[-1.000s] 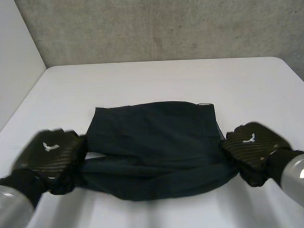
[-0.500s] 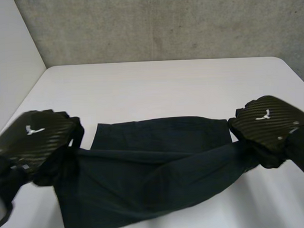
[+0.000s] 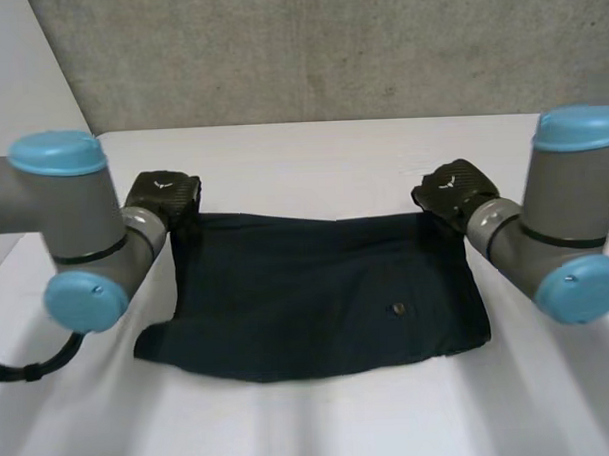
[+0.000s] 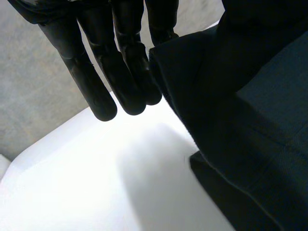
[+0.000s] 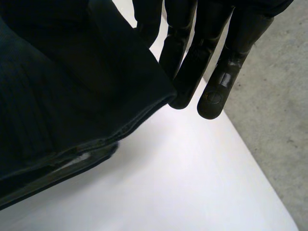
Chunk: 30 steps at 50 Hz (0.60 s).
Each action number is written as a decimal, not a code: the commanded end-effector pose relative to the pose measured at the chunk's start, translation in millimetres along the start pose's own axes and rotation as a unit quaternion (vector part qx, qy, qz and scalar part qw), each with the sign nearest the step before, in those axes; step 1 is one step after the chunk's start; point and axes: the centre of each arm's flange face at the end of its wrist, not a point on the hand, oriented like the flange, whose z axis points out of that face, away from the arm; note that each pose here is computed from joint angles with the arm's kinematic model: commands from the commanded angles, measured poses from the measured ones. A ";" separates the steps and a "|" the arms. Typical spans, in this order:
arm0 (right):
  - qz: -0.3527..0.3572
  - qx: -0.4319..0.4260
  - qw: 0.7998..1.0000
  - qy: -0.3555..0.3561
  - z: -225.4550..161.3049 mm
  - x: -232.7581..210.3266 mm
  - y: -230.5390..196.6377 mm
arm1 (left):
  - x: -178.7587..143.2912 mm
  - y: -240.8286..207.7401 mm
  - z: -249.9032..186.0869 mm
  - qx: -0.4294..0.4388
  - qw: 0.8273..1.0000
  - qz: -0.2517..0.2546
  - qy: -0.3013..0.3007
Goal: Fold the shorts.
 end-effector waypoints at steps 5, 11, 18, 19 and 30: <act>-0.006 0.095 0.991 0.092 47.8 1.8 2.4 | 16.3 4.3 22.8 0.008 1.000 0.000 0.002; 0.045 0.108 0.983 0.140 23.0 27.5 -23.5 | 17.7 -29.8 1.7 0.049 0.999 0.000 0.004; 0.128 0.073 0.986 0.081 -34.0 27.1 -33.2 | 9.1 -35.4 -41.5 0.037 0.999 0.000 0.006; 0.134 0.062 0.987 0.065 -39.7 22.6 -30.3 | 9.7 -32.1 -47.4 0.032 0.999 0.001 0.010; 0.198 -0.046 0.976 -0.083 -90.9 -23.6 34.0 | 32.1 25.1 -98.5 0.004 0.997 0.009 0.075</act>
